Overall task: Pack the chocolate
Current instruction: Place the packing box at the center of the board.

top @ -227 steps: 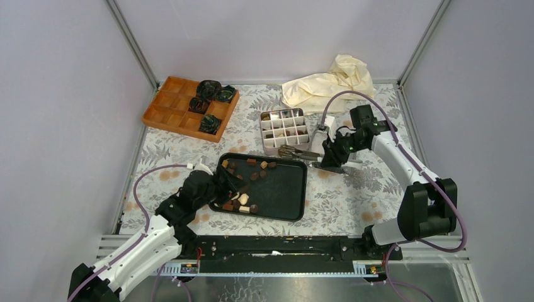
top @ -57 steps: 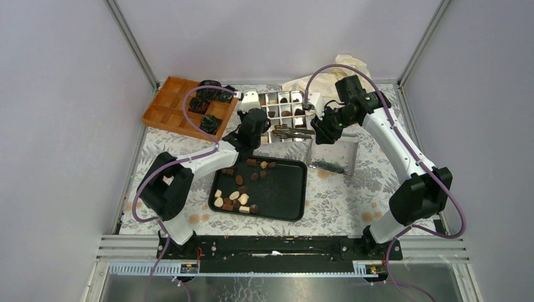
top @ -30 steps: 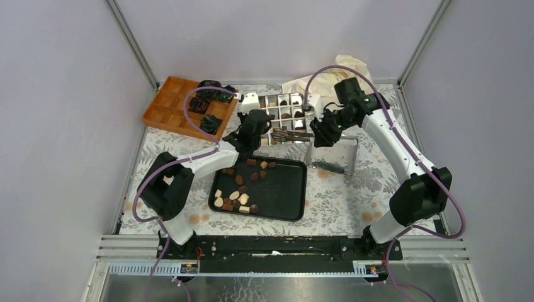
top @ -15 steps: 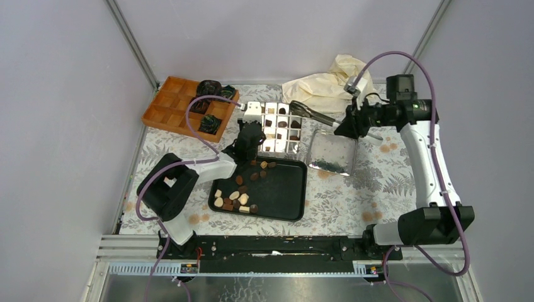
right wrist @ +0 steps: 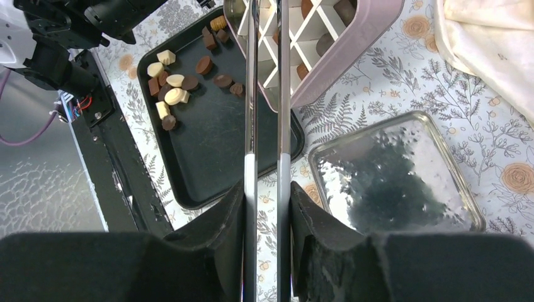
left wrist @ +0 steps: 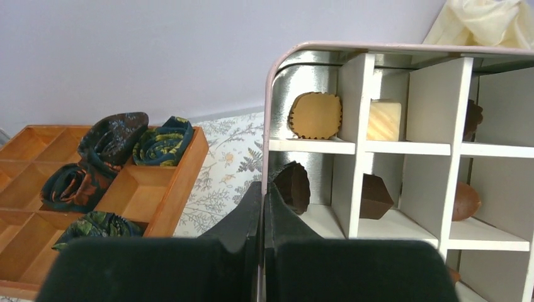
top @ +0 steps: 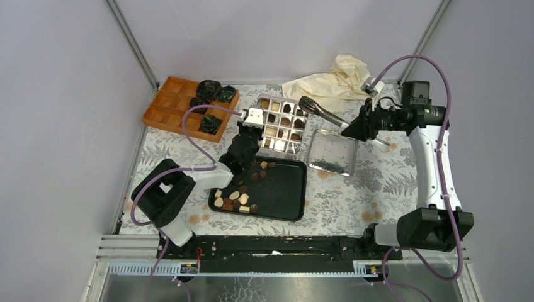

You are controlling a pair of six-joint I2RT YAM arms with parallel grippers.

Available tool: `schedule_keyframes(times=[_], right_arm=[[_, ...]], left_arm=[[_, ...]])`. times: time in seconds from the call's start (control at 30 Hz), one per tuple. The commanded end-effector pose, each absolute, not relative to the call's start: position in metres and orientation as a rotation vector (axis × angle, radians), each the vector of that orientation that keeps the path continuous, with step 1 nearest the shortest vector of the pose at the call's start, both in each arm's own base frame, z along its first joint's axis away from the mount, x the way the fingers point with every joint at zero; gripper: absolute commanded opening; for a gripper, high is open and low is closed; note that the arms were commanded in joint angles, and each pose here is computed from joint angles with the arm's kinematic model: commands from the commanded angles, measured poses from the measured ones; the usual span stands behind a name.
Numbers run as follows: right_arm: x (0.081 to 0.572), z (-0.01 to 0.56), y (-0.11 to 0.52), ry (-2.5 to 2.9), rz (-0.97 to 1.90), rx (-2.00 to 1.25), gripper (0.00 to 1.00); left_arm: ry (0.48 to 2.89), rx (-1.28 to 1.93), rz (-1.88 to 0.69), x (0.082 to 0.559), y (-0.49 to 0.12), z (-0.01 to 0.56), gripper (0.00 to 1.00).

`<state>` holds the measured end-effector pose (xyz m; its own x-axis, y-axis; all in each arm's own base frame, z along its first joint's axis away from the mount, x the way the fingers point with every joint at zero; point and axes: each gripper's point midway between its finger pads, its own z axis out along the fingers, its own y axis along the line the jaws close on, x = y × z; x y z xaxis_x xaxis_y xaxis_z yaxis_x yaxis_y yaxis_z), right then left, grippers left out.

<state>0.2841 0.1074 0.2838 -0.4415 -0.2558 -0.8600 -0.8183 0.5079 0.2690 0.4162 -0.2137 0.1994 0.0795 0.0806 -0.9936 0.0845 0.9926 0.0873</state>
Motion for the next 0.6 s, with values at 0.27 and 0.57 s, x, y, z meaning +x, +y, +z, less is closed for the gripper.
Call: schedule_keyframes(times=[0.27,0.57], right_arm=[[0.266,0.314,0.117,1.814,0.953,-0.912,0.33],[0.265,0.305,0.114,1.838,0.93,-0.902,0.33]], left_arm=[[1.34,-0.004,-0.12,0.416,-0.216,0.252,0.0],[1.758,-0.184,-0.185,0.46,-0.223,0.182,0.0]])
